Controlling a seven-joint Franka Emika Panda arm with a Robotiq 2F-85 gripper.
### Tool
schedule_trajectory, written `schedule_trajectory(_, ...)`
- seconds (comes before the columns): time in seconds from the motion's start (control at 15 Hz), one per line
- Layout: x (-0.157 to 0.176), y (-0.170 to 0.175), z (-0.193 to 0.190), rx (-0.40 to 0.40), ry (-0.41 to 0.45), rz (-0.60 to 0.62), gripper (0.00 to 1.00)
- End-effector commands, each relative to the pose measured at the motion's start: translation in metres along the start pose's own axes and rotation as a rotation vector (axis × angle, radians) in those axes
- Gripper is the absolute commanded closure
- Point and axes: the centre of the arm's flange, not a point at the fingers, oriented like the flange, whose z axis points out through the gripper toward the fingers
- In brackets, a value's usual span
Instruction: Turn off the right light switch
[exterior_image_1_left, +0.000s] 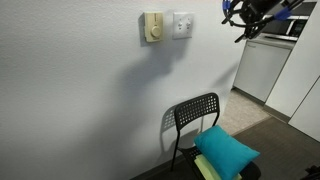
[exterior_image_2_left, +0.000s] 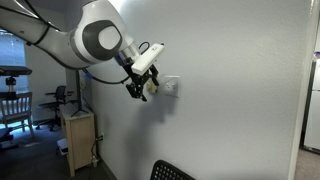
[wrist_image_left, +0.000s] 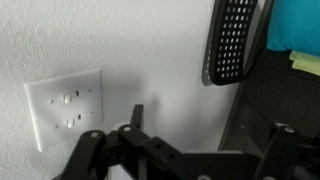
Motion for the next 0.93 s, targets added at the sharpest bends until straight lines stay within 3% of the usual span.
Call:
schedule_trajectory(0.0, -0.014, 0.047, 0.014, 0.042, 0.106, -0.131, 0.00)
schedule_trajectory(0.33, -0.014, 0.089, 0.012, 0.013, 0.110, -0.217, 0.00)
schedule_trajectory(0.6, -0.004, 0.105, 0.041, -0.016, 0.034, -0.241, 0.00)
schedule_trajectory(0.87, 0.007, 0.112, 0.069, -0.022, 0.021, -0.257, 0.00)
